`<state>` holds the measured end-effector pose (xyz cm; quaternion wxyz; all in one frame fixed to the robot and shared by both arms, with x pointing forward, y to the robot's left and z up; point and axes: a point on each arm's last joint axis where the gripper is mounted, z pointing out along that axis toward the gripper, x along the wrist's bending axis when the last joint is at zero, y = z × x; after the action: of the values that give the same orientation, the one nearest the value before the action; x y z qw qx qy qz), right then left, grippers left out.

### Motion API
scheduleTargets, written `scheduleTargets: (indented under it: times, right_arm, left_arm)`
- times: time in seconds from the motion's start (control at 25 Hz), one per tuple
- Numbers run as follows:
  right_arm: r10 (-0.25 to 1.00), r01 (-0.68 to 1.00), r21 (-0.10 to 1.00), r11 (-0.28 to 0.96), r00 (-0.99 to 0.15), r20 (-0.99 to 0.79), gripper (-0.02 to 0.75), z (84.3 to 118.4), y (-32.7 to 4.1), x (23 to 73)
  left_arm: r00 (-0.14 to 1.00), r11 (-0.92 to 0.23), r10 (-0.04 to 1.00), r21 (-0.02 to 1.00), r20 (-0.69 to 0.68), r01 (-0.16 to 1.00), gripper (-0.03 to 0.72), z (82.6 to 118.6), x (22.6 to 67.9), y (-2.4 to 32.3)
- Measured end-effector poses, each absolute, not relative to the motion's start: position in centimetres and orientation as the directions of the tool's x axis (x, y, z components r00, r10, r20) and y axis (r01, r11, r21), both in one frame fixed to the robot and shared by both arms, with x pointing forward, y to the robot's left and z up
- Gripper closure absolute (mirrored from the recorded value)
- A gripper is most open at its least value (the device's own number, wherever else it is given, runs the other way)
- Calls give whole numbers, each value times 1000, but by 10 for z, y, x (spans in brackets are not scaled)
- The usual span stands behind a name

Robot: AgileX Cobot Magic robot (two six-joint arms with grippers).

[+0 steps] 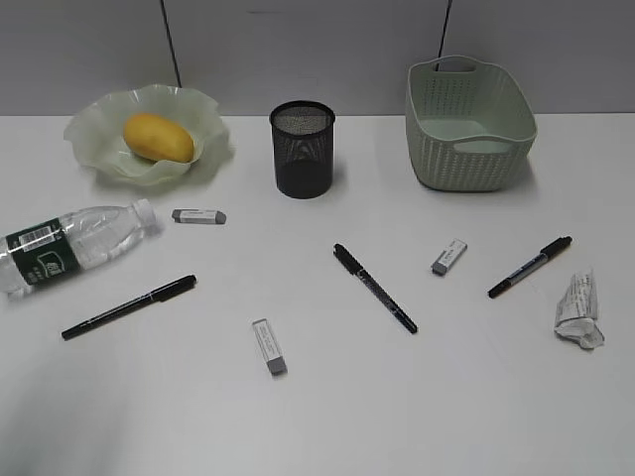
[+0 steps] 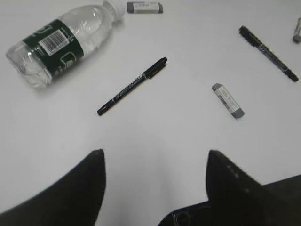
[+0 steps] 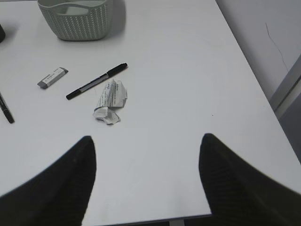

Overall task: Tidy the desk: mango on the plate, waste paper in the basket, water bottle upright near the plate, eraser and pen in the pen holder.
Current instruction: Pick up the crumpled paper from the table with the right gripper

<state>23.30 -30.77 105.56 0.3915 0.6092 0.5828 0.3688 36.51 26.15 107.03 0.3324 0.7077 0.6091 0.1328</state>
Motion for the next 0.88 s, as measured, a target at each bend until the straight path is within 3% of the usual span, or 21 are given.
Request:
scheduleTargets:
  times: [0.32,0.56,0.88]
  right_arm:
    - [999,460,888,-15,45,-7,195,1056,-307,240]
    - [998,563,826,12,47,-47,195,1063,-307,276]
    - [998,663,748,13,37,-50,195,1051,-301,368]
  left_arm:
    - [284,-14,942,830,-176,558,190,1074,290,274]
    - [291,-37,951,891,-108,452,203,1076,261,282]
    - [263,-74,964,897,-48,435,226,1076,261,287]
